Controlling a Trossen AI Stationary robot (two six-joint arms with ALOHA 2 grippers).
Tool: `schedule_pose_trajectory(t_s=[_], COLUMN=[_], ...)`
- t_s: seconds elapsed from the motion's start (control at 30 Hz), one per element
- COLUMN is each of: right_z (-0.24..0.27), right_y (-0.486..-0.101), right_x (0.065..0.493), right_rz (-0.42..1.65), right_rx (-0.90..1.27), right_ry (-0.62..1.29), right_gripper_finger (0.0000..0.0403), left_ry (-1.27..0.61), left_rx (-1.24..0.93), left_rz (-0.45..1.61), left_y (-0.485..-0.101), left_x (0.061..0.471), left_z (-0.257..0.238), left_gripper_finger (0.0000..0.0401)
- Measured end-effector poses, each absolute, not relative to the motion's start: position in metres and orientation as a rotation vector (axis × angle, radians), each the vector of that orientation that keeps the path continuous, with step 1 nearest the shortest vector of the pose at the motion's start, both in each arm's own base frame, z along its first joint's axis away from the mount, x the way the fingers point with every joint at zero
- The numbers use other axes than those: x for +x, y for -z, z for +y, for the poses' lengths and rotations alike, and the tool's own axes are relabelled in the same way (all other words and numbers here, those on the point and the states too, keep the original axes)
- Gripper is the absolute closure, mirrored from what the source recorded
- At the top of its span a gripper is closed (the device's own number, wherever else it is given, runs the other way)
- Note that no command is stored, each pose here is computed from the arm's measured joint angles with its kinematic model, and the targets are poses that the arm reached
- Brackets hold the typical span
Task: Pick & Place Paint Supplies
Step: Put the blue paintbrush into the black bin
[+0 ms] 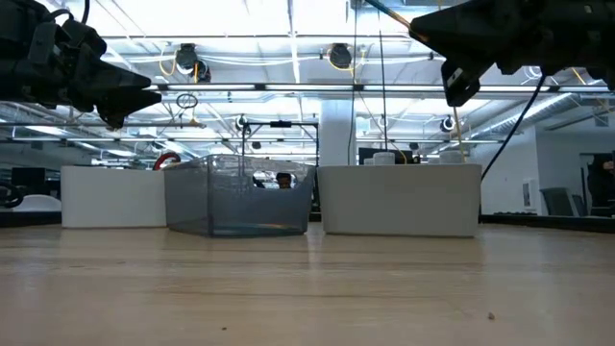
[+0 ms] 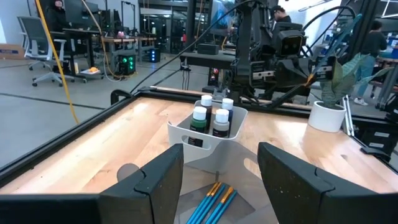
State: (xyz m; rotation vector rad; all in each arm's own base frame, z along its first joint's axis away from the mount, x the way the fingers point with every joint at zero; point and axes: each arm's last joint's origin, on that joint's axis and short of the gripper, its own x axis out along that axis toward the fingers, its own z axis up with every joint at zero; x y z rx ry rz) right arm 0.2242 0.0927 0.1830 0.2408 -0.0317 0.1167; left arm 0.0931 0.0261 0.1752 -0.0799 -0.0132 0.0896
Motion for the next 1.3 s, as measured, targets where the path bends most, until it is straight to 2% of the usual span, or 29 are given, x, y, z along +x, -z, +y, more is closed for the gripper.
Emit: schedule_pose_trajectory(t_s=[0.27, 0.63, 1.0, 1.13, 1.3], right_z=[0.093, 0.102, 0.121, 0.126, 0.127], right_y=[-0.183, -0.192, -0.200, -0.204, -0.209], right_x=[0.224, 0.220, 0.207, 0.202, 0.200], right_rz=[-0.032, -0.088, -0.183, -0.228, -0.295], right_rx=[0.245, 0.244, 0.146, 0.118, 0.112], right_ry=[-0.142, -0.479, -0.831, -0.914, -0.928], right_gripper_finger=[0.0403, 0.0403, 0.0403, 0.0403, 0.0403], left_ry=[-0.090, -0.090, -0.090, -0.090, -0.090], left_rx=[-0.080, -0.080, -0.080, -0.080, -0.080], left_rz=[-0.013, -0.013, -0.014, -0.014, -0.014], left_y=[-0.175, -0.175, -0.175, -0.175, -0.175], left_x=[0.093, 0.093, 0.093, 0.093, 0.093], left_z=[0.026, 0.026, 0.026, 0.026, 0.026], left_gripper_finger=[0.0187, 0.0187, 0.0187, 0.0187, 0.0187])
